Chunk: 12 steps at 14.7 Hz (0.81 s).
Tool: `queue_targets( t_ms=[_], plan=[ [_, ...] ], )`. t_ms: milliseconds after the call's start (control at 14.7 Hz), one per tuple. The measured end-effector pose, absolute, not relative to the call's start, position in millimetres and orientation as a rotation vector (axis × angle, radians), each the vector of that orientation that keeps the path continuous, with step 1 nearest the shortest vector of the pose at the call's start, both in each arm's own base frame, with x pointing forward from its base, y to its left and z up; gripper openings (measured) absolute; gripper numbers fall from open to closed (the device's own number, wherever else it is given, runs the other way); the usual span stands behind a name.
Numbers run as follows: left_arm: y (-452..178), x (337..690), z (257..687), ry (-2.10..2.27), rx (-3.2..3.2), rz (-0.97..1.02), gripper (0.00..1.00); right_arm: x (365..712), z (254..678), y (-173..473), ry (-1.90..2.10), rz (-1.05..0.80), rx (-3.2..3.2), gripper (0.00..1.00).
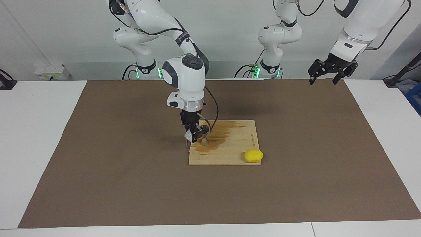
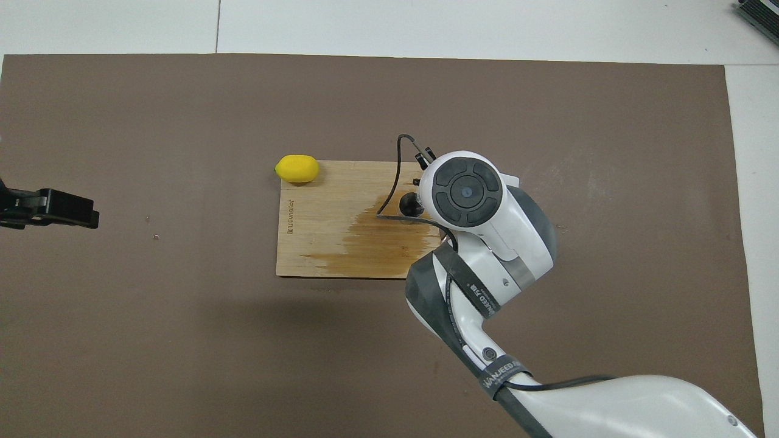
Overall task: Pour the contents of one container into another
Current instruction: 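Tilt the glass cup with the right gripper over the metal cup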
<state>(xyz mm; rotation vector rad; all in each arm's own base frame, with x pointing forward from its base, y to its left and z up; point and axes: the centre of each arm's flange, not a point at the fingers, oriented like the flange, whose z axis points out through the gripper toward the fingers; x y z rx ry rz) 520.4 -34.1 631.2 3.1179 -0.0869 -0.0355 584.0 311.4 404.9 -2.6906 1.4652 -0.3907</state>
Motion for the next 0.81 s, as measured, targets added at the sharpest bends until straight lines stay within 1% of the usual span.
queue_targets(
  t_ms=[407,814],
  plan=[
    [-33.3,525.6,633.6,-0.026,3.117,0.035,1.0,582.9,405.5,313.7,1.459,-0.393,-2.693,0.51],
    [-33.7,525.9,632.6,-0.018,3.117,0.035,1.0,582.5,406.0,315.0,1.456,-0.393,-2.693,0.51]
  ],
)
